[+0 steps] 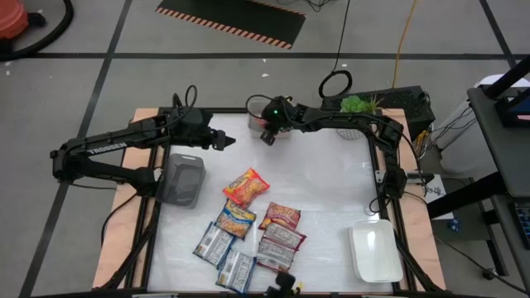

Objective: Sort Maruchan noodles
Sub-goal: Put the right orange noodle pack into the gray bin

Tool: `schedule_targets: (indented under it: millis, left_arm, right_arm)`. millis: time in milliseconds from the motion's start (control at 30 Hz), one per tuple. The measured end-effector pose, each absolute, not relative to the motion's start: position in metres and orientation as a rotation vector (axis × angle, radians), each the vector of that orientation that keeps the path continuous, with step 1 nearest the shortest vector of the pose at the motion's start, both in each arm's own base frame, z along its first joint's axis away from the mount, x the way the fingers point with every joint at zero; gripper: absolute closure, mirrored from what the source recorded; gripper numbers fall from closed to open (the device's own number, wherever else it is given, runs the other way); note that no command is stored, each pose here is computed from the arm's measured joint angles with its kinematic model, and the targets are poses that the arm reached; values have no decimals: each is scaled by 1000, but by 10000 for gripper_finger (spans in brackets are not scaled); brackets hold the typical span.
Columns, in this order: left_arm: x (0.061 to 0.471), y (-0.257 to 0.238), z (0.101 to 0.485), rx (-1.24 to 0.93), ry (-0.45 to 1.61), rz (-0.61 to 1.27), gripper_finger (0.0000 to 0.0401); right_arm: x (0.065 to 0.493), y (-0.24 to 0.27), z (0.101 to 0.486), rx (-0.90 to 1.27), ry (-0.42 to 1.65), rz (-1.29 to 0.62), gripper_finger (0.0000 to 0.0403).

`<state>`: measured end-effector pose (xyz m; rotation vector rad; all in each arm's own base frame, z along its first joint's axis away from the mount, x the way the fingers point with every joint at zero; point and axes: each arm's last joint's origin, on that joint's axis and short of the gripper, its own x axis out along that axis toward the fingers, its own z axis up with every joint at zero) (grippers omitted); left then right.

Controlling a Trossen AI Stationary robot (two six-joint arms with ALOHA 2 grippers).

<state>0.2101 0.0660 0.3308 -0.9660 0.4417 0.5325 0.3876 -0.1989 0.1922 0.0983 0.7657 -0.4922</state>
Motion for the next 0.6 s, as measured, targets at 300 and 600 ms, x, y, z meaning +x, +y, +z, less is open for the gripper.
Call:
schedule_targets:
  millis: [300,600]
  left_arm:
    - [210,65,331,-970,442,529,121]
    - [210,65,331,-978,440,530,121]
  right_arm:
    - [386,-199,190,50,791,-507,379]
    - [392,-193,187,45,777,-497,245]
